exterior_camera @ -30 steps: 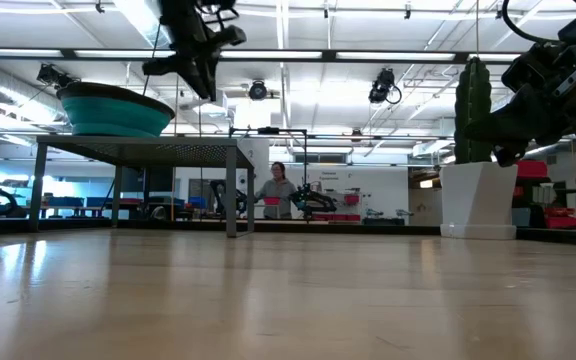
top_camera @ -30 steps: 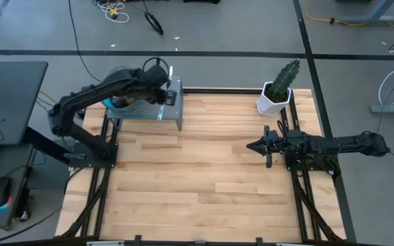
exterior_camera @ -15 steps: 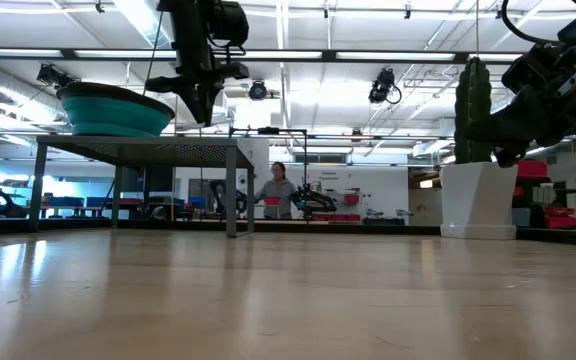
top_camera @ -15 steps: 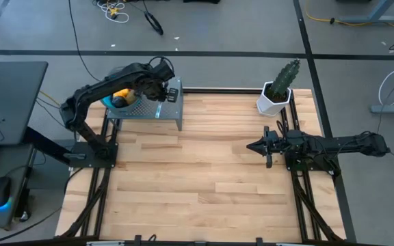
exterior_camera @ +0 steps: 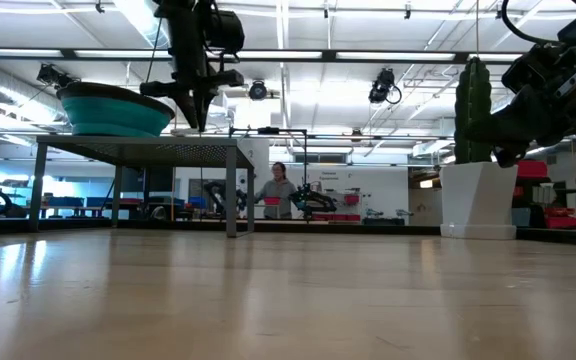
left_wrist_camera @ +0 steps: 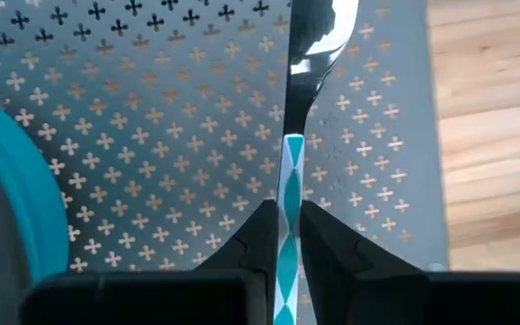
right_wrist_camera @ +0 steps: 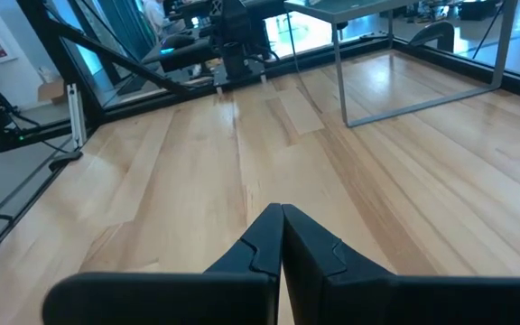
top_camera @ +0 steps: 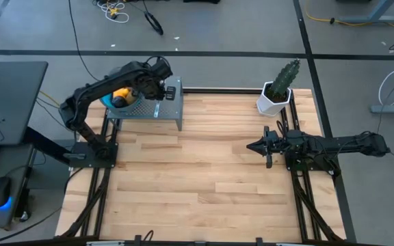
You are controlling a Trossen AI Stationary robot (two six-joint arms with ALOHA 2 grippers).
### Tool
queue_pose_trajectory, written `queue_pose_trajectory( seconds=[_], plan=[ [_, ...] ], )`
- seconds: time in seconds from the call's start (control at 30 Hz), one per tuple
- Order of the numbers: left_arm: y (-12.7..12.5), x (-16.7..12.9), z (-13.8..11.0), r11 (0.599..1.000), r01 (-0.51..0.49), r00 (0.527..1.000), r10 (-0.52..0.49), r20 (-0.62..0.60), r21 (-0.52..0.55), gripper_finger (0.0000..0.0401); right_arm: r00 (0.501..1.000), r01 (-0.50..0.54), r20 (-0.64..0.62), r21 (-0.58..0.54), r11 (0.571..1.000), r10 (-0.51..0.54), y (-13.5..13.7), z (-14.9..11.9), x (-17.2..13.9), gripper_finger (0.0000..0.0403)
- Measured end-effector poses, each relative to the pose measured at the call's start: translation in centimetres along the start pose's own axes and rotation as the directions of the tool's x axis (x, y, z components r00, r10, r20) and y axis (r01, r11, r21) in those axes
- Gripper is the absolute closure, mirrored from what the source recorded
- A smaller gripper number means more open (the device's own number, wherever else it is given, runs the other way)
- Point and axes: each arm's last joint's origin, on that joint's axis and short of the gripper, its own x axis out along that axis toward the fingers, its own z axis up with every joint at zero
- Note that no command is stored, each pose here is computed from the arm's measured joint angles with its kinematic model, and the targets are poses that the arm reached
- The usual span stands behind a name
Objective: Pick & Place Fruit
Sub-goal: Put the blue knife on the shelf
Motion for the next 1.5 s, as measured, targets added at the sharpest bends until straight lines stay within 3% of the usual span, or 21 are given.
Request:
queue_pose_trajectory(
  seconds=[0.2,0.53,1.1,1.37,1.5],
  plan=[
    [0.4,1.1,-0.2,0.999,-0.032,0.999,0.032,-0.01,-0.008,0.0353,1.0,0.0,0.0,0.0,1.0,0.0,0.0,0.0,0.0,0.039],
    [0.3,1.8,-0.2,1.0,-0.005,1.0,0.005,-0.005,0.012,0.035,1.0,0.0,0.0,0.0,1.0,0.0,0.0,0.0,0.0,0.039],
    [0.2,1.7,-0.2,1.0,0.002,1.0,-0.002,-0.01,0.03,0.0285,1.0,0.0,0.0,0.0,1.0,0.0,0.0,0.0,0.0,0.039],
    [-0.7,-1.4,0.8,0.992,0.092,0.994,-0.097,0.059,0.09,0.0294,1.0,0.0,-0.001,0.0,1.0,0.0,0.0,0.0,0.0,0.039],
    [-1.8,-3.8,0.9,0.965,0.13,0.979,-0.161,0.121,0.229,0.0298,1.0,0.0,-0.004,0.0,1.0,0.0,0.0,0.0,0.0,0.039]
  ],
)
